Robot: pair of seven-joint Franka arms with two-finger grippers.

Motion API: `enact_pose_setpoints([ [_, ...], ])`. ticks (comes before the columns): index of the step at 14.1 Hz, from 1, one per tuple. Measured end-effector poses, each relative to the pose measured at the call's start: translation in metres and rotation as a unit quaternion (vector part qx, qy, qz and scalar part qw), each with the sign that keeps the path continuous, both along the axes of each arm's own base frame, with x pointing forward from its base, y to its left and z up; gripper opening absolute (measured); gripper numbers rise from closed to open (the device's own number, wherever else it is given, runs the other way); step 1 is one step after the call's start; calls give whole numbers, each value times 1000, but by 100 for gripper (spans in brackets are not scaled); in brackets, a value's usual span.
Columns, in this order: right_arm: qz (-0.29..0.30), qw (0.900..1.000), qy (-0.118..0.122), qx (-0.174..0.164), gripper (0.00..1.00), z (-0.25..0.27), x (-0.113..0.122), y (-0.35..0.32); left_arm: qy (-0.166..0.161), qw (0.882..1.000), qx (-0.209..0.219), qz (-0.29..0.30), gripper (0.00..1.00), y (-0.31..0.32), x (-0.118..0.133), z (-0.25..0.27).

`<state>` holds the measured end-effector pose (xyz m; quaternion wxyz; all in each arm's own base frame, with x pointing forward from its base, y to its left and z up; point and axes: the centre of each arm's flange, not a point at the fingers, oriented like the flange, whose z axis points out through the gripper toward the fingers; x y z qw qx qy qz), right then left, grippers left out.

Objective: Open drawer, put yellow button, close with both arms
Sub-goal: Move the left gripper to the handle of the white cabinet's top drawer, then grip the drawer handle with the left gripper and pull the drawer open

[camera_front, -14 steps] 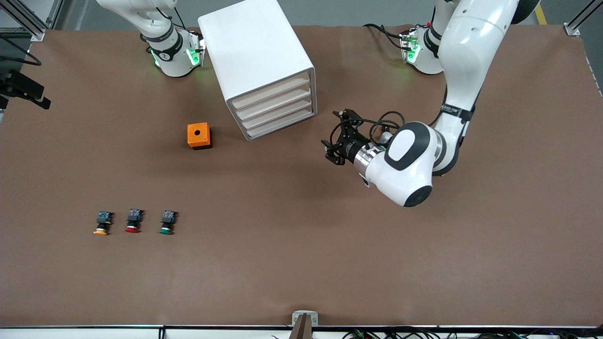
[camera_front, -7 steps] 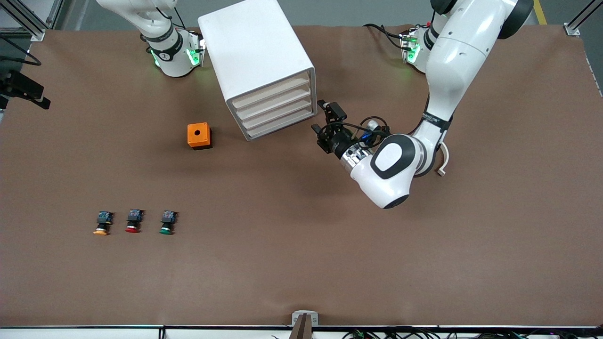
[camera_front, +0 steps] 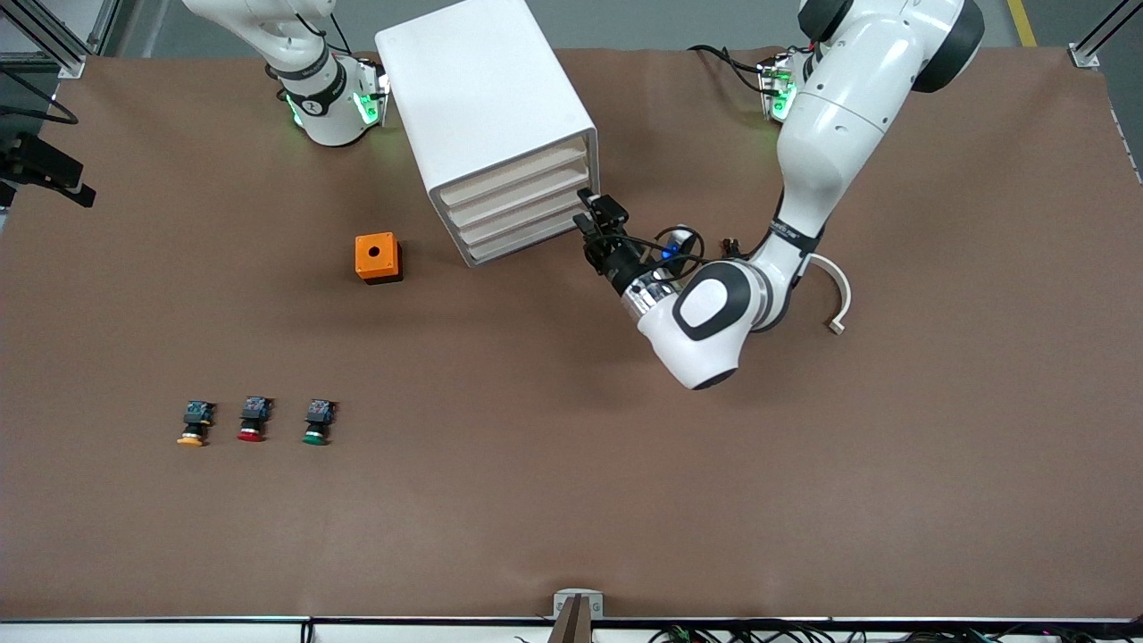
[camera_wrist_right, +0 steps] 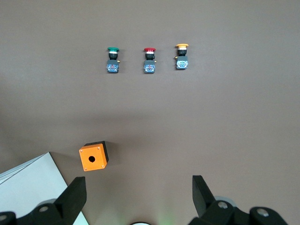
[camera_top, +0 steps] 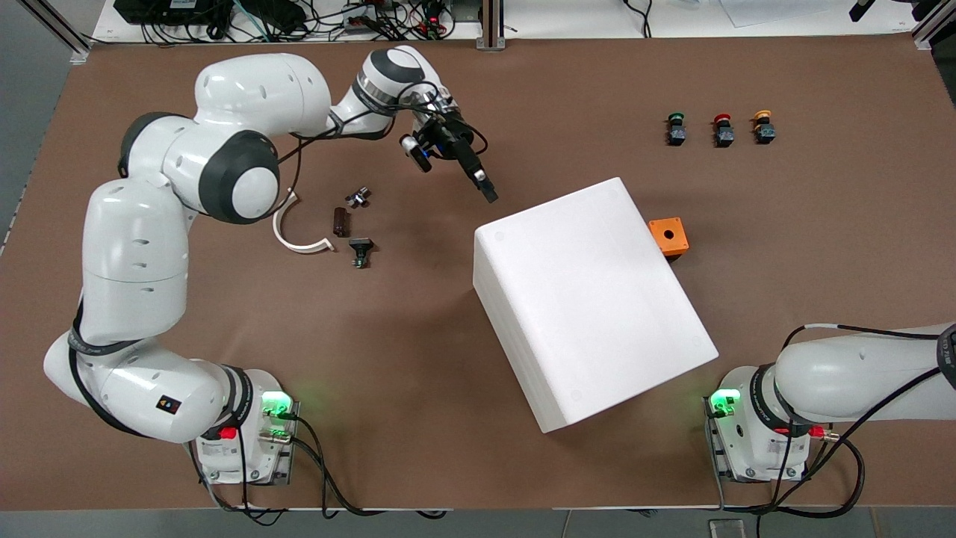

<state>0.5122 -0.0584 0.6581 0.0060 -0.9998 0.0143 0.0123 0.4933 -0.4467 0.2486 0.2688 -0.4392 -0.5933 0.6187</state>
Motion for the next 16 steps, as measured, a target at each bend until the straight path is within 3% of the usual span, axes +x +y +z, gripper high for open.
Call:
enact_pose_setpoints([
  [4,0,1000,-4,0,100,2,0,0,11,1000,0,-18,54,-26,-25,-3],
  [10,-1,1000,-16,-1,100,7,-1,0,36,998,38,-20,51,-48,-44,-19],
  [14,-6,1000,-16,-1,100,7,-1,0,49,996,61,-29,30,-61,-58,-20],
  [16,-7,1000,-16,-1,100,7,-1,0,54,996,70,-33,26,-65,-63,-20],
])
